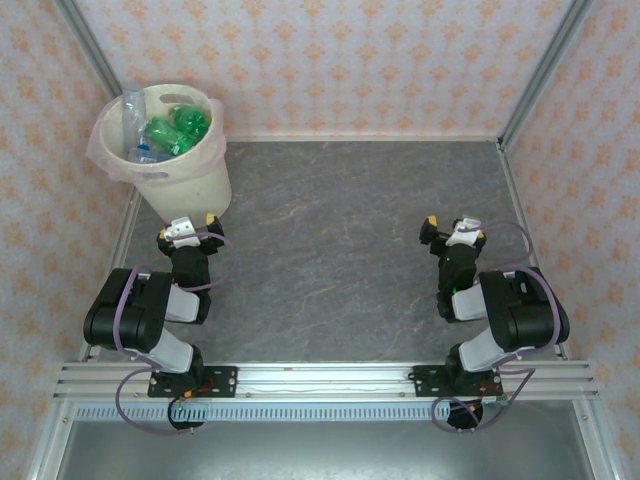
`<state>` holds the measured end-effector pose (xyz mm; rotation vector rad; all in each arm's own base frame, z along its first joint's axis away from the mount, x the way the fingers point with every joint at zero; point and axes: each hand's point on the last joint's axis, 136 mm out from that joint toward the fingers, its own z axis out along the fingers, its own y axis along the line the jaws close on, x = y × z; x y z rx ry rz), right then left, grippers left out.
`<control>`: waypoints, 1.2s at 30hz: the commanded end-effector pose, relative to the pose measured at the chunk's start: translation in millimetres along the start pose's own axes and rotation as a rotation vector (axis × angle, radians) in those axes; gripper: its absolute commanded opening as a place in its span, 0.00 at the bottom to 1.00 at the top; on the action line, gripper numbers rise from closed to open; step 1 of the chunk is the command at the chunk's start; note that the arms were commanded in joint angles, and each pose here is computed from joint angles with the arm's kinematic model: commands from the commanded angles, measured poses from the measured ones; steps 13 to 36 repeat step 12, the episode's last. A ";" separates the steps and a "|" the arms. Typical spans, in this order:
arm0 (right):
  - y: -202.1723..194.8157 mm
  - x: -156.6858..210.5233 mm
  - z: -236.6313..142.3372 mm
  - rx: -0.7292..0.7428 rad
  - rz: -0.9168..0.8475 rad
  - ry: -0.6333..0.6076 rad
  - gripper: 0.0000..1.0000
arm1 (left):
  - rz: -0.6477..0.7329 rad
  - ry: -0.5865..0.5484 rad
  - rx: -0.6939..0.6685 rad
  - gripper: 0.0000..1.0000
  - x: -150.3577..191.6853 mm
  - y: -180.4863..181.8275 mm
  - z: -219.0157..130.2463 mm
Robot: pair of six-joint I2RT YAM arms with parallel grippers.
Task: Put the plastic bottles in the bin
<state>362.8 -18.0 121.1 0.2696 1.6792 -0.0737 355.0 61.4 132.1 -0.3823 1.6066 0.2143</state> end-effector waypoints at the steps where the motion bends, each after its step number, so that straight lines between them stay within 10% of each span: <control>1: -0.1 -6.7 3.6 0.003 0.020 -0.017 1.00 | 0.003 -0.008 0.028 0.99 -3.9 -7.6 3.0; 36: 1.0 -6.0 5.6 -0.009 0.021 -0.008 1.00 | 0.029 0.005 0.090 0.99 -2.3 -19.4 4.8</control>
